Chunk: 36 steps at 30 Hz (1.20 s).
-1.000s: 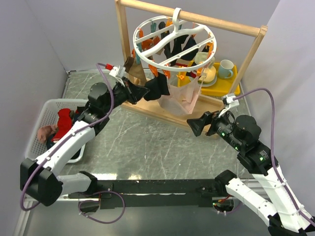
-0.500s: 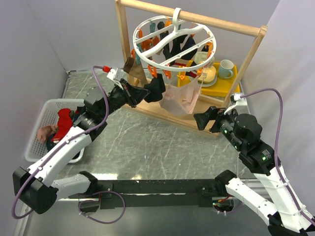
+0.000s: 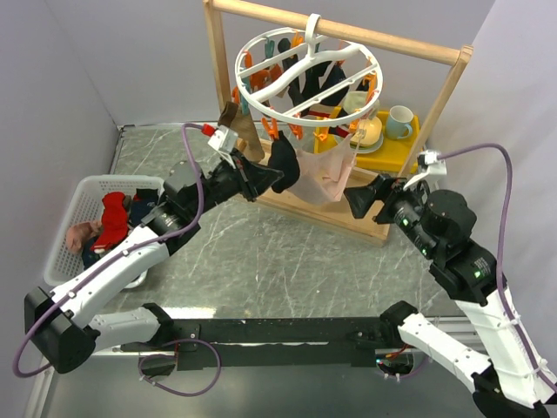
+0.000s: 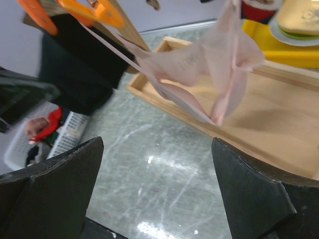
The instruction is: Remove the socks clipped to the hanger
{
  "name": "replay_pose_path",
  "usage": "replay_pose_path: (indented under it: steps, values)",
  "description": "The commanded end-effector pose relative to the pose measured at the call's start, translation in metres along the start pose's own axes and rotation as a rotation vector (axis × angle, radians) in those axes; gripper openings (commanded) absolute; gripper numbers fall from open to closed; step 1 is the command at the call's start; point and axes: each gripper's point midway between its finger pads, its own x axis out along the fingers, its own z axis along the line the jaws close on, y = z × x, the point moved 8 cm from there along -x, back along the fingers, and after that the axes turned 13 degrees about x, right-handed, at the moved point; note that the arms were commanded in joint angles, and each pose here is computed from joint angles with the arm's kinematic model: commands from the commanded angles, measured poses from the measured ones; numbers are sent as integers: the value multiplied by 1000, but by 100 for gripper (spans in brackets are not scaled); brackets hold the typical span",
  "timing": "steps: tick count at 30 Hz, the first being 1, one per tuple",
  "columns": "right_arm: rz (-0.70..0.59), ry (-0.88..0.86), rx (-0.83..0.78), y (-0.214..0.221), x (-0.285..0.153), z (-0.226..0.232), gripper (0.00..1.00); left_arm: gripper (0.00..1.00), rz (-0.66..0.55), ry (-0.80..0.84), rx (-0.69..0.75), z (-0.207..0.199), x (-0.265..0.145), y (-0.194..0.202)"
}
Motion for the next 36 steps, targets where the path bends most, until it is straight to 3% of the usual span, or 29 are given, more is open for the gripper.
replay_pose_path:
  steps: [1, 6, 16, 19, 20, 22, 28, 36]
  values:
    - [-17, -108, 40, -23, -1, 30, 96, 1, -66, 27, -14, -17, 11, -20]
    - [-26, -167, 72, -36, 3, 49, 89, 1, -63, 35, -24, -29, 20, -17]
    - [16, -164, 52, -51, 28, 83, 89, 1, -42, 25, 2, -45, 36, -9]
    - [21, -168, 7, -50, 41, 95, 84, 1, -47, 20, -3, -47, 38, -7]
    - [16, -180, -7, -53, 42, 101, 77, 1, -45, 26, -7, -50, 38, -6]
    - [40, -156, -51, -46, 54, 107, 76, 1, -56, 22, -8, -52, 39, -7]
    - [14, -71, -159, -41, 72, 131, 77, 1, -62, 18, 7, -63, 42, -5]
    - [-40, 12, -209, -36, 80, 130, 86, 1, -53, 47, 22, -82, 50, 0]
